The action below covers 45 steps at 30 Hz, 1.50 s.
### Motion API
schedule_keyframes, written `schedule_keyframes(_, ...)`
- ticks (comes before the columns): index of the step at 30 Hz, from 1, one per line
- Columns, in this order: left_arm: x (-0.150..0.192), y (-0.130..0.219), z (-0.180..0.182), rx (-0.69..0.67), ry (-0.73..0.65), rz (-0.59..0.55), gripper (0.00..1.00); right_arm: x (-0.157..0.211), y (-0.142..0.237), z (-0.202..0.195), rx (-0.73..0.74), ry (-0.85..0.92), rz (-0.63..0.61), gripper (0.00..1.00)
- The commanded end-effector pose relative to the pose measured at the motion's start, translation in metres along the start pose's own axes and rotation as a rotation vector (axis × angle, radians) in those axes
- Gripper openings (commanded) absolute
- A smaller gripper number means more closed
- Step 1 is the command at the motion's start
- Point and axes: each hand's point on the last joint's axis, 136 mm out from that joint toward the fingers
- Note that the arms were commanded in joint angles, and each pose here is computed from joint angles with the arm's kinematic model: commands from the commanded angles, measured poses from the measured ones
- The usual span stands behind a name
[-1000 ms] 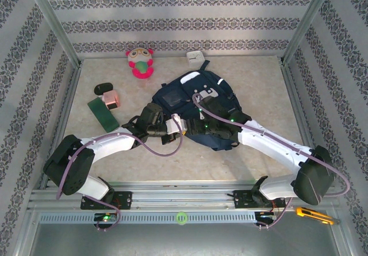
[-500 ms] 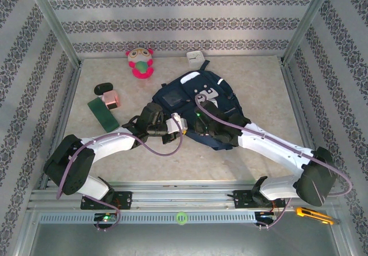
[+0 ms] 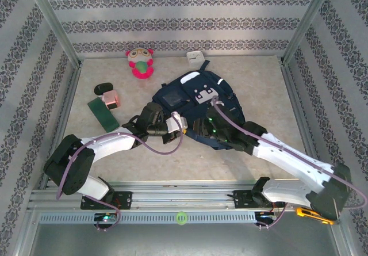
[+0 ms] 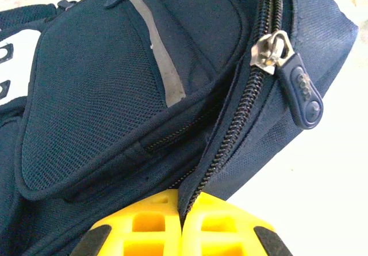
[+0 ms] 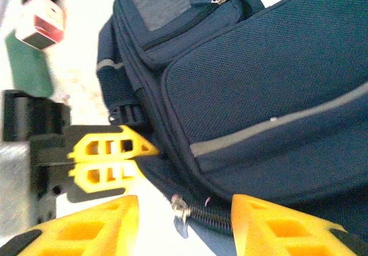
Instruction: Pack books, pencil case, and school supplies into a backpack
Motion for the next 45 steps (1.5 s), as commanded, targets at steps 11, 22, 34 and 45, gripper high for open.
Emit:
schedule_keyframes(11, -0.038, 0.006, -0.010, 0.078, 0.096, -0.112, 0.00, 0.065, 0.007, 0.026, -0.367, -0.336, 0.048, 0.48)
schedule_keyframes(22, -0.050, 0.006, -0.013, 0.112, 0.099, -0.151, 0.00, 0.047, -0.019, 0.018, -0.417, -0.364, -0.070, 0.49)
schedule_keyframes(34, -0.051, 0.005, -0.013, 0.119, 0.097, -0.154, 0.00, 0.025, -0.022, 0.023, -0.496, -0.399, -0.113, 0.41)
schedule_keyframes(45, -0.051, 0.004, -0.016, 0.137, 0.089, -0.150, 0.00, 0.014, -0.026, 0.021, -0.485, -0.411, -0.135, 0.47)
Point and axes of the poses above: each hand's point on the last joint's axis, 136 mm out from that joint toward the fingers, its own y axis back along the fingers, its own z axis along the line the jaws close on, x = y × z, and after that the axes turned 14 degrees about y, right-handed
